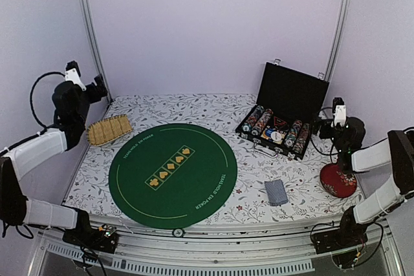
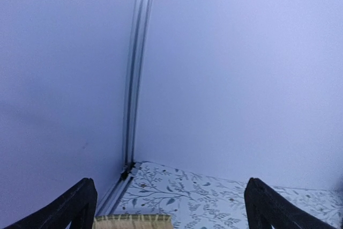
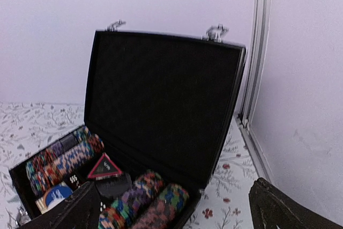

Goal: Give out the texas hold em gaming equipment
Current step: Pick up the dealer button from the chip case.

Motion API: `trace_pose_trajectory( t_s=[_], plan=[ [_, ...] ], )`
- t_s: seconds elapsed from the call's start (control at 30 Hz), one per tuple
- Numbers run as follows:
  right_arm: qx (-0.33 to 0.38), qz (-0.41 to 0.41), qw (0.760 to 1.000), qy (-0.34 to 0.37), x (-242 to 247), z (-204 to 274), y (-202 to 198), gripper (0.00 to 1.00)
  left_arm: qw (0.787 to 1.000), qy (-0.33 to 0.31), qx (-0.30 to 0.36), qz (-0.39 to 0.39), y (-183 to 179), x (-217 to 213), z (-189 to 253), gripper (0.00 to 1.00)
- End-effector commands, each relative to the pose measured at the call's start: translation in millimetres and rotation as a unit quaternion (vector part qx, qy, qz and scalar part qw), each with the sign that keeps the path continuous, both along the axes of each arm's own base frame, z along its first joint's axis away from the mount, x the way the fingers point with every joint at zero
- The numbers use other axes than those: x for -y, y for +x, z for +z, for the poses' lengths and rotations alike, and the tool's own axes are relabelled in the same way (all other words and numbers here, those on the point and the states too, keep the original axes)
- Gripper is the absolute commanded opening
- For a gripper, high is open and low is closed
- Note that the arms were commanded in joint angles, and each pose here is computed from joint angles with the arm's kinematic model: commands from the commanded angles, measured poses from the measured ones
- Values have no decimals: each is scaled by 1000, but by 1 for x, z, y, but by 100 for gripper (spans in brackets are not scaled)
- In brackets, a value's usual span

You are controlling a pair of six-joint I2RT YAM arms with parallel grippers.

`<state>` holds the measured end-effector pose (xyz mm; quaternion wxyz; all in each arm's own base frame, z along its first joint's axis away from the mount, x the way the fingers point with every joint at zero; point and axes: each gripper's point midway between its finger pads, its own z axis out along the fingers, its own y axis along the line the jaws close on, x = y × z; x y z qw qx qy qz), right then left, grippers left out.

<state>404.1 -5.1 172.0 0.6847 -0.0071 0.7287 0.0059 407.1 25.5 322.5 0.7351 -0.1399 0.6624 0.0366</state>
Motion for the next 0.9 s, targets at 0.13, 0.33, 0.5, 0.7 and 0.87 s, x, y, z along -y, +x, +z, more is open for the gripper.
trace_pose_trajectory(
  t_s=[0.13, 0.33, 0.5, 0.7, 0.87],
  plan=[
    [12, 108, 992, 71, -36, 103, 17, 99, 945, -8, -159, -286, -5, 158, -17, 98],
    [-130, 162, 969, 130, -79, 99, 38, 99, 871, 71, -237, -424, -35, 260, -36, 98],
    [-231, 155, 959, 48, -116, 81, 46, 99, 842, 92, -265, -461, -51, 291, -53, 98],
    [-337, 217, 915, -45, -169, 38, 51, 99, 838, 99, -280, -459, -54, 294, -70, 98],
    [-400, 207, 891, -51, -176, 3, 69, 97, 836, 104, -294, -451, -55, 291, -83, 98]
  ],
)
